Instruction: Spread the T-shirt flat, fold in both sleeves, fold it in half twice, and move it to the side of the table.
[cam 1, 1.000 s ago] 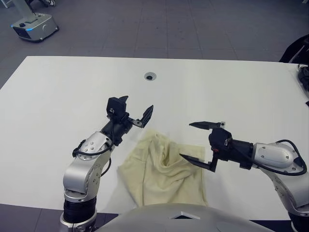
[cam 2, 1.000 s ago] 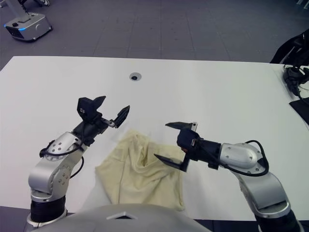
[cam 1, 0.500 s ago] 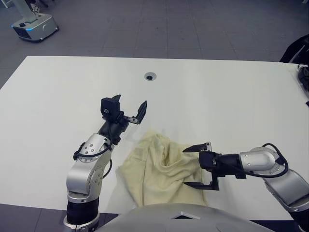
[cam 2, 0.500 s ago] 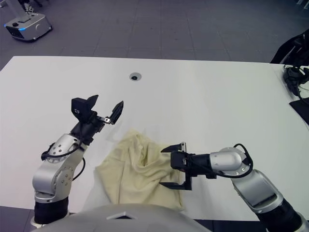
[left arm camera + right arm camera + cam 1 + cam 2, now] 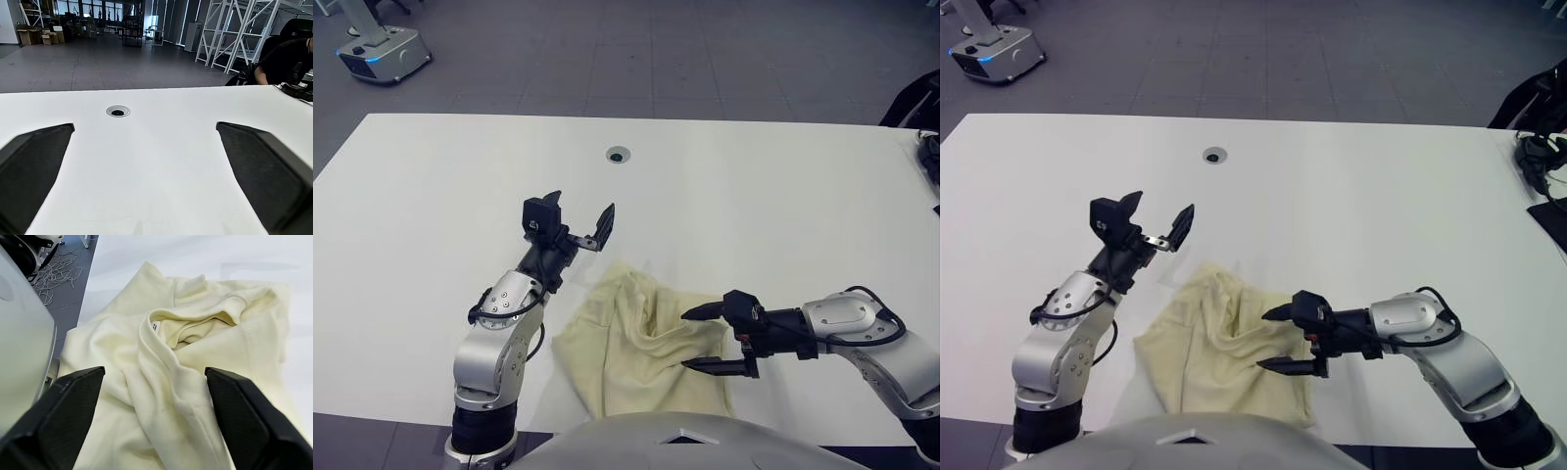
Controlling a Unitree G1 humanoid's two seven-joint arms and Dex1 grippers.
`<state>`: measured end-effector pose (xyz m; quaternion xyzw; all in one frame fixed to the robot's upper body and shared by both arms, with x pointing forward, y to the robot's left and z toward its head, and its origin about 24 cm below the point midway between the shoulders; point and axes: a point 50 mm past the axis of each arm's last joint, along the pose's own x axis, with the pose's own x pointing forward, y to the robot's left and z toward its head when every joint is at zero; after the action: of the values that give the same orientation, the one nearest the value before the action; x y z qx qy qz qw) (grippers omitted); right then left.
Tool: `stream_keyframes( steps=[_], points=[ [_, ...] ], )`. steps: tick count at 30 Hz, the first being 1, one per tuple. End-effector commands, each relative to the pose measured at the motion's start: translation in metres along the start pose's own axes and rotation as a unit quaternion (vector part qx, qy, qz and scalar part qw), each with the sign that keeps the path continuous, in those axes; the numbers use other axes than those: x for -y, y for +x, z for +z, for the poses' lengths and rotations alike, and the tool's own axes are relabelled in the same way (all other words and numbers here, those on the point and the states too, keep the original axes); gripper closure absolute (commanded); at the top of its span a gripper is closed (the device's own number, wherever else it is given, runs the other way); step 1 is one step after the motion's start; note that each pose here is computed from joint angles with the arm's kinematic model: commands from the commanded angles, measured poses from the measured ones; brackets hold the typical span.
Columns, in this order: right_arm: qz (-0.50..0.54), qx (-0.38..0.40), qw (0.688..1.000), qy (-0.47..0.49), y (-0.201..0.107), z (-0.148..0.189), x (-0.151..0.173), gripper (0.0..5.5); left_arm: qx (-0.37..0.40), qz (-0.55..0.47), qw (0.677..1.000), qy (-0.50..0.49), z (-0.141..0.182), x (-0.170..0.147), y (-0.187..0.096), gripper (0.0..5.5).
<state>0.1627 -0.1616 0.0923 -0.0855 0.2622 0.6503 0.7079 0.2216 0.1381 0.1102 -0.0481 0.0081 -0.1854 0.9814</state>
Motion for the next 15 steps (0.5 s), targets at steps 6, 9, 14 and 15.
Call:
stream_keyframes(
  steps=[6,9,14,15],
  points=[
    [-0.01,-0.027,1.0,-0.007,-0.0005,-0.0032,0.0031,3.23,0.009,-0.009,1.0,0.017,0.0026,0.0083,0.0001,0.1],
    [-0.016,-0.032,0.999,-0.015,0.0006,-0.0057,0.0038,3.72,0.009,-0.011,1.0,0.018,0.0028,0.0097,-0.0003,0.1],
    [-0.026,-0.031,0.999,-0.033,0.002,-0.007,0.0063,4.69,0.01,-0.015,1.0,0.018,0.0024,0.0107,0.0,0.1],
    [-0.027,-0.031,0.998,-0.037,0.0019,-0.0069,0.0065,4.84,0.01,-0.015,1.0,0.018,0.0024,0.011,-0.0001,0.1]
  ],
)
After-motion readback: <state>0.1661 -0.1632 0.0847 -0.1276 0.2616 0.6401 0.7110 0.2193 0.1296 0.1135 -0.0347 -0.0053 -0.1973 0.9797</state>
